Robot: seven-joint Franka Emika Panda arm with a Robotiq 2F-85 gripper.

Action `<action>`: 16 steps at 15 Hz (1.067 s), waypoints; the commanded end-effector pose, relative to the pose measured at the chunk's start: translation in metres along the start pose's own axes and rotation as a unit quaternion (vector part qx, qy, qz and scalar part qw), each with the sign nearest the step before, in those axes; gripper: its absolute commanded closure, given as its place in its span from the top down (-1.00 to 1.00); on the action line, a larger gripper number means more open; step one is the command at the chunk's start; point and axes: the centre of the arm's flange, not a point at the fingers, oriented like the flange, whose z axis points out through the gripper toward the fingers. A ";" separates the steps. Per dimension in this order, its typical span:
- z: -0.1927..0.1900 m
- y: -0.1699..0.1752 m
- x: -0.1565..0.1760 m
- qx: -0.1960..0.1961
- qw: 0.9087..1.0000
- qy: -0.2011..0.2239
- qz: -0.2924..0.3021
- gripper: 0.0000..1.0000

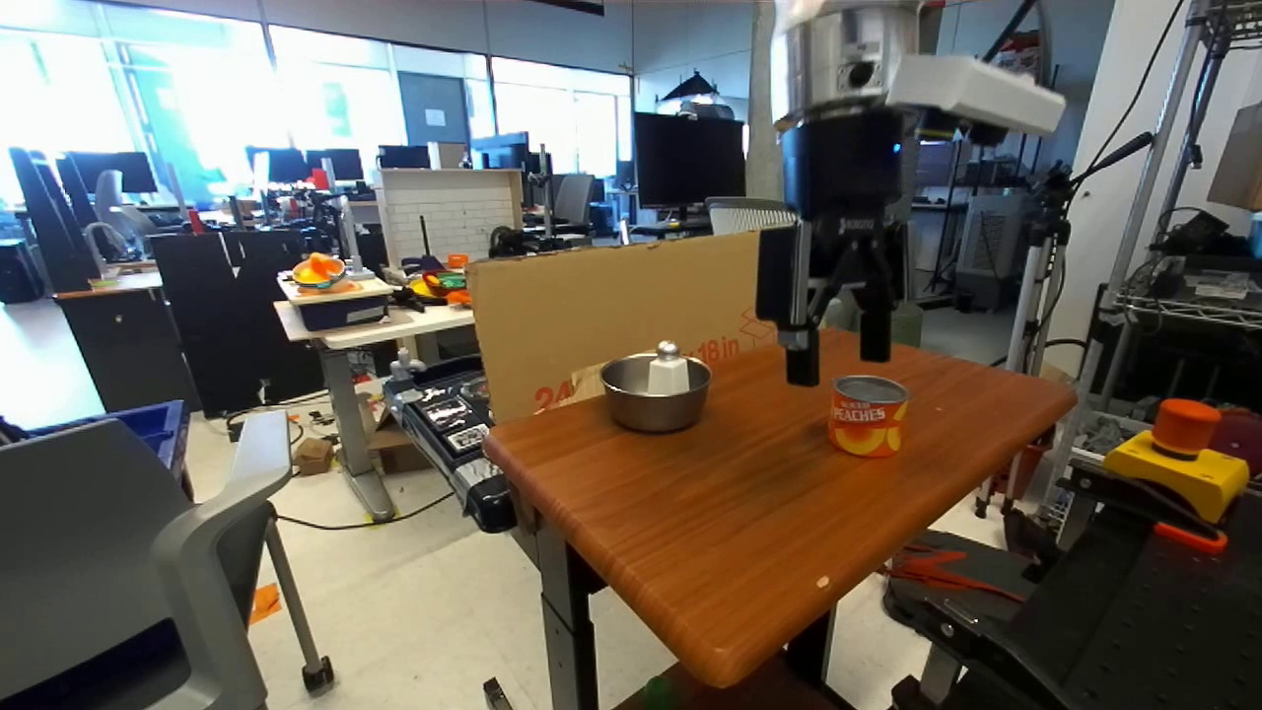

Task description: Push the orange can to the right

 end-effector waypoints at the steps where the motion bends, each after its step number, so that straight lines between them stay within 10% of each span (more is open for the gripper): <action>1: 0.030 -0.007 0.044 0.018 0.998 -0.037 -0.037 1.00; 16: 0.090 -0.010 0.070 0.032 0.987 -0.131 -0.086 1.00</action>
